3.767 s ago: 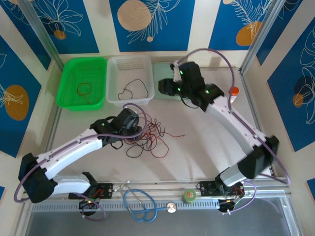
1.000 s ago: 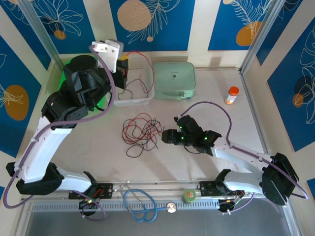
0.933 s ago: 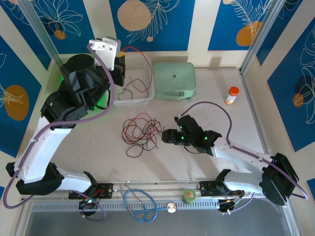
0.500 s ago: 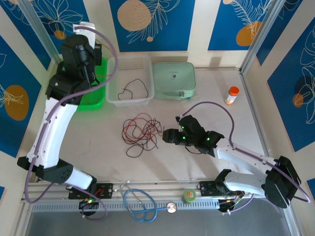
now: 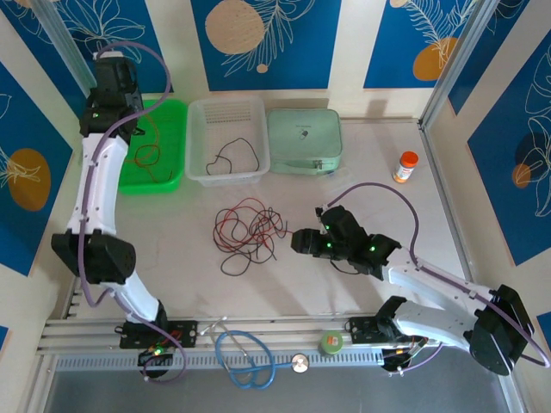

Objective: Untangle the cables

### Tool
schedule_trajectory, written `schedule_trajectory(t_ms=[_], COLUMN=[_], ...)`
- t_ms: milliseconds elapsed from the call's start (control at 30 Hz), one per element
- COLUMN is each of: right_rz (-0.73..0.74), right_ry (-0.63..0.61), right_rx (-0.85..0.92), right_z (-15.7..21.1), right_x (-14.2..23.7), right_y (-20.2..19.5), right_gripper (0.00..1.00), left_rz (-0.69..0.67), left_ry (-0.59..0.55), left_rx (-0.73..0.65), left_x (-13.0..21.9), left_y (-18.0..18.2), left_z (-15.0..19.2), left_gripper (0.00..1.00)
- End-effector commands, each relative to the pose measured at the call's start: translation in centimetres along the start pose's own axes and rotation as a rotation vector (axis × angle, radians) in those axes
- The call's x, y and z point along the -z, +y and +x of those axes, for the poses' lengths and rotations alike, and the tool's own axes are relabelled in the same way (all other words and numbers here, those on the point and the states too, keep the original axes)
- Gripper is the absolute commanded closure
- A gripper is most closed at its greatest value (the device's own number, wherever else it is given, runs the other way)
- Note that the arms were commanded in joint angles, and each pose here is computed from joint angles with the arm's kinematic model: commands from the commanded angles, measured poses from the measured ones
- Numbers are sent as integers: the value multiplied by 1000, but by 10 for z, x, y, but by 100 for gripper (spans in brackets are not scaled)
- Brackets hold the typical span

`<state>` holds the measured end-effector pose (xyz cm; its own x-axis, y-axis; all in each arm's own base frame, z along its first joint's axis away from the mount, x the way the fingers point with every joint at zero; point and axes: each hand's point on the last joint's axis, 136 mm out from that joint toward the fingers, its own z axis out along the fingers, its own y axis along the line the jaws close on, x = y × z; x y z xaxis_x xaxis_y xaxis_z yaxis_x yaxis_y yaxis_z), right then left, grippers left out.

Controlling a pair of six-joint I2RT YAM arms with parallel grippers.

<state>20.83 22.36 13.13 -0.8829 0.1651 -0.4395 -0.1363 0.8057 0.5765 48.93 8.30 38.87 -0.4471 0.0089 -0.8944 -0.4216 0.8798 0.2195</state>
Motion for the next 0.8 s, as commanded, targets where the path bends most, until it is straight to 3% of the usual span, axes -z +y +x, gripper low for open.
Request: schedule_trajectory(t_ms=[0, 200, 567, 767], right_rz=[19, 37, 107, 157], right_ry=[4, 6, 50, 115], right_rx=[-26, -22, -41, -26], right_z=[3, 6, 3, 0], right_x=[2, 4, 1, -3], right_y=[-7, -6, -7, 7], right_gripper=[39, 39, 39, 39], left_rz=[6, 46, 286, 398], left_ry=[74, 220, 412, 462], left_rx=[63, 126, 217, 260], left_x=[-53, -118, -132, -117], left_y=[-4, -21, -81, -100], left_z=[39, 113, 190, 193], left_gripper=[100, 100, 100, 60])
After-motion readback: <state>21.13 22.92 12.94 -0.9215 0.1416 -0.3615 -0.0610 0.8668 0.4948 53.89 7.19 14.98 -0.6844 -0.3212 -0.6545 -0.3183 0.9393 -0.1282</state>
